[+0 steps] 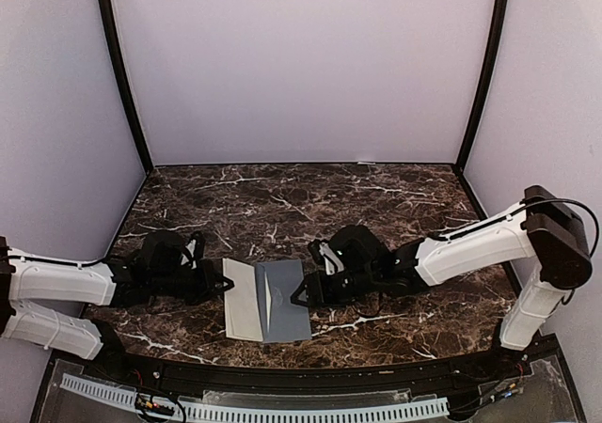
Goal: Place the letter into the envelope and seal it
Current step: Place the letter in the envelope.
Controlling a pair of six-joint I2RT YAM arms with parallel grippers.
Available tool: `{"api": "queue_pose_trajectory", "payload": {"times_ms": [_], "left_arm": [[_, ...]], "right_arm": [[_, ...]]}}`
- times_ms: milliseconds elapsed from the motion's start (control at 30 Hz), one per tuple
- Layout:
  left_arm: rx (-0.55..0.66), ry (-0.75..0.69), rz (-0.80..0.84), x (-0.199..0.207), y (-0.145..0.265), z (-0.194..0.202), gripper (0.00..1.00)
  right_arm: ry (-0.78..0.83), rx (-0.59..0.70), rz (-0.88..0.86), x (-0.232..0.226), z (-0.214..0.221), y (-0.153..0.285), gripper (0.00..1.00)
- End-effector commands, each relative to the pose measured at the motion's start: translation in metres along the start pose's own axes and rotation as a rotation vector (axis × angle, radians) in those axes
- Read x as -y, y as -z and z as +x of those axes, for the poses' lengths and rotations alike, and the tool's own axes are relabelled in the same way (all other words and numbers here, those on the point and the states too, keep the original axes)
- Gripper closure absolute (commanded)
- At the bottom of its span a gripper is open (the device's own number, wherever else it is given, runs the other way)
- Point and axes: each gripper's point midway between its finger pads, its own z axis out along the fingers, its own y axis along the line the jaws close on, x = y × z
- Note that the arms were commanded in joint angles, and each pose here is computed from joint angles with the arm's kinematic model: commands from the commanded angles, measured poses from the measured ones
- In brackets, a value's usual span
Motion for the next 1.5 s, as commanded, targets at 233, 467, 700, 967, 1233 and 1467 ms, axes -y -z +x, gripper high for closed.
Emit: {"api": "queue_pose_trajectory", "payload": {"times_ms": [233, 467, 700, 967, 1233, 1467], "left_arm": [[-0.006, -0.030, -0.044, -0.015, -0.011, -0.003, 1.00], [-0.016, -0.050, -0.086, -0.023, -0.014, -0.002, 1.00], [-0.019, -0.039, -0.085, -0.026, -0.016, 0.000, 1.00], [-0.028, -0.031, -0.077, -0.027, -0.019, 0.002, 1.00], [-0.026, -0.023, -0.069, -0.028, -0.020, 0.003, 1.00], [-0.041, -0.028, -0.067, -0.029, -0.025, 0.005, 1.00]], "right_arm": [[-0.005, 0.007, 0.093, 0.017, -0.001, -0.016, 0.51], [-0.004, -0.006, 0.134, 0.028, 0.002, -0.024, 0.51], [-0.014, -0.026, 0.144, 0.034, 0.007, -0.031, 0.51], [-0.025, -0.037, 0.137, 0.036, 0.010, -0.036, 0.51], [-0.029, -0.043, 0.129, 0.035, 0.011, -0.039, 0.51], [-0.030, -0.046, 0.131, 0.035, 0.011, -0.039, 0.51]]}}
